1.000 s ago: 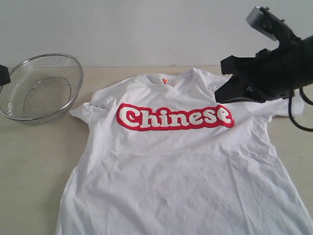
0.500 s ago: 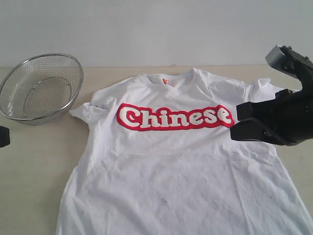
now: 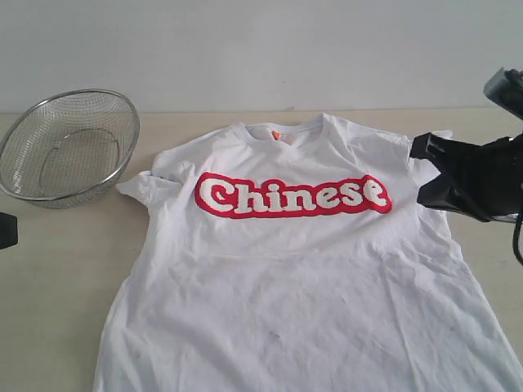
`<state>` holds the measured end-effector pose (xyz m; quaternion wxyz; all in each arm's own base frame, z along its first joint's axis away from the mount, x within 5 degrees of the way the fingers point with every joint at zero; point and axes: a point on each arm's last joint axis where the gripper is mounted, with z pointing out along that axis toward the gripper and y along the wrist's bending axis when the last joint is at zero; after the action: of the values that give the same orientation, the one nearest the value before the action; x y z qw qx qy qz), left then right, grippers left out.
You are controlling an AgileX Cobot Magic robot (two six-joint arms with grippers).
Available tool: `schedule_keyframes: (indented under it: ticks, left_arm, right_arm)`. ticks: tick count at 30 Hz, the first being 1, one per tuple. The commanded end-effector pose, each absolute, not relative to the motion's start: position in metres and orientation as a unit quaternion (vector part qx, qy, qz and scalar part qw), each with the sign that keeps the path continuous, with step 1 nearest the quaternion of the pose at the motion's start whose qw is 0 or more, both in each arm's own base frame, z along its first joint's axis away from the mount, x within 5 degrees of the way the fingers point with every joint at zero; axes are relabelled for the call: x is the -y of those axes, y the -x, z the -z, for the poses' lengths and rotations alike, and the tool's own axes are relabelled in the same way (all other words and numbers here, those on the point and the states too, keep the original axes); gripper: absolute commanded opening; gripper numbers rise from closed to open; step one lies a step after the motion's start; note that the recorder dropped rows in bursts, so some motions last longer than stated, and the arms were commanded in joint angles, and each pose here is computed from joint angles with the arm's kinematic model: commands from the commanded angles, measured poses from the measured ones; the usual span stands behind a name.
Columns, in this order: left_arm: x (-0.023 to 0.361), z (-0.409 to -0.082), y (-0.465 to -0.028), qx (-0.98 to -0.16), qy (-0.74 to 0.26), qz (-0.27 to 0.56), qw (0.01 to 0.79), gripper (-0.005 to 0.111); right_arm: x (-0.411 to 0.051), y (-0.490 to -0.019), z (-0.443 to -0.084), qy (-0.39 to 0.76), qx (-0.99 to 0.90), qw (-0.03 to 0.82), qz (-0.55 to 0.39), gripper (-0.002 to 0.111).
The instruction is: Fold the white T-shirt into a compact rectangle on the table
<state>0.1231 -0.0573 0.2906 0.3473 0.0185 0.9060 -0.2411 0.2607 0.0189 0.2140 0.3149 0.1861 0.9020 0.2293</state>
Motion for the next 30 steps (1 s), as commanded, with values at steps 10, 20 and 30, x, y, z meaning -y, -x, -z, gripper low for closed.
schedule_keyframes:
  ticks: [10,20,30]
  left_arm:
    - [0.060,-0.293,-0.123,-0.897,-0.056,0.246,0.364,0.004]
    - [0.059,-0.295,-0.125,-0.891,-0.050,0.245,0.380,0.004]
    - [0.059,-0.296,-0.126,-0.889,-0.049,0.245,0.383,0.004]
  right_arm:
    - [0.078,-0.323,-0.207,-0.311,-0.867,0.332,-0.203,0.050]
    - [0.125,-0.365,-0.163,-0.330,-0.870,0.273,-0.244,0.050]
    - [0.128,-0.370,-0.096,-0.368,-0.869,0.211,-0.255,0.050]
